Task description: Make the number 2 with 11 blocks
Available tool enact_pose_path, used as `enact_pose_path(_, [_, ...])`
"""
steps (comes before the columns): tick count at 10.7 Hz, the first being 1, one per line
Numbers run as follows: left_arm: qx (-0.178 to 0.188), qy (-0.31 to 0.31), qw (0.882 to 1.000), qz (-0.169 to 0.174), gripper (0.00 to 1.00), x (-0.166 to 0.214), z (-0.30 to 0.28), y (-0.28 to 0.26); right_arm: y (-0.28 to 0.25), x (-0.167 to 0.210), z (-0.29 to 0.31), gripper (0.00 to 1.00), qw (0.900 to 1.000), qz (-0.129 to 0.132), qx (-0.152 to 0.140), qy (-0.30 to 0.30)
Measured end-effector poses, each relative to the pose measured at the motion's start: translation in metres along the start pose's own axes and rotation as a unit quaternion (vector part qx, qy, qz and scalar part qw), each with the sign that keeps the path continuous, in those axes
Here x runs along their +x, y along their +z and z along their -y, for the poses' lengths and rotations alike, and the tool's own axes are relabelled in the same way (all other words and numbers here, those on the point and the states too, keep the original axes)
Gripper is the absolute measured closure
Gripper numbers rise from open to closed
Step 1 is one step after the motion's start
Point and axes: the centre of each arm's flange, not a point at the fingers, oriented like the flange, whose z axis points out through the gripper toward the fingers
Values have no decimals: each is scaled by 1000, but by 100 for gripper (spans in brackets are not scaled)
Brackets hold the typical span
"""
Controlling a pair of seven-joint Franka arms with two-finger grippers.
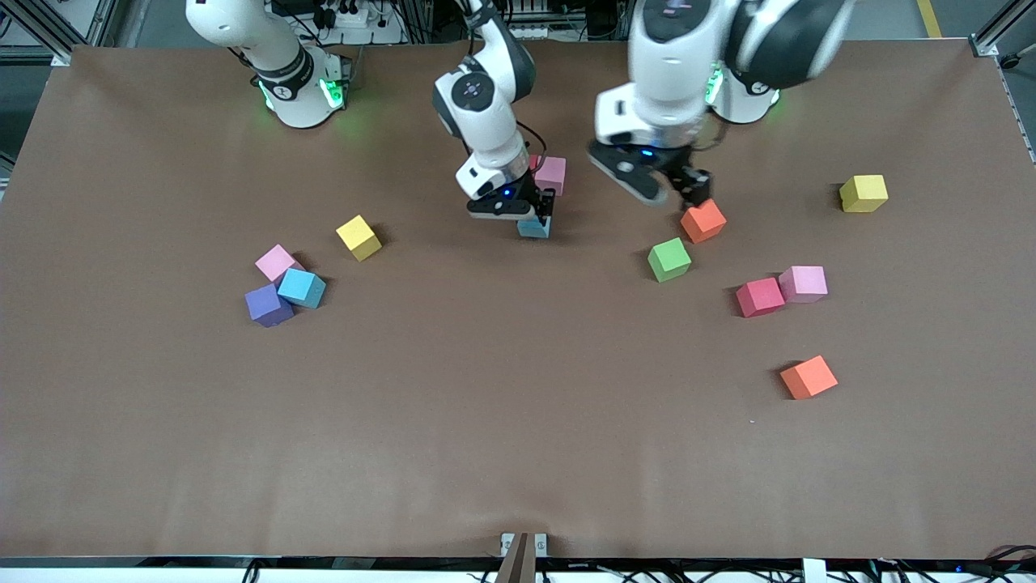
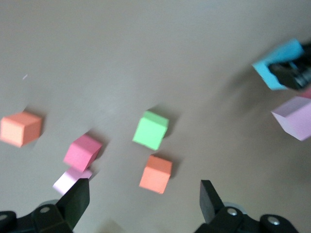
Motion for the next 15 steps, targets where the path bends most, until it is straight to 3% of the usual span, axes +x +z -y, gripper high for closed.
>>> enact_pose_path(4, [-7, -144, 989, -20, 0, -23, 114, -25, 15, -17, 17, 49, 999, 14, -29, -7])
enact_pose_path(8, [-9, -239, 971, -26, 0, -47, 174, -30, 21, -30, 20, 49, 999, 15, -35, -11])
enact_pose_path(12, [-18, -322, 947, -4, 0, -97, 257, -6, 21, -41, 24, 49, 999, 11, -39, -24])
enact_pose_path(15, [-31, -316, 947, 42, 0, -90, 245, 37, 21, -44, 25, 49, 998, 4, -46, -45])
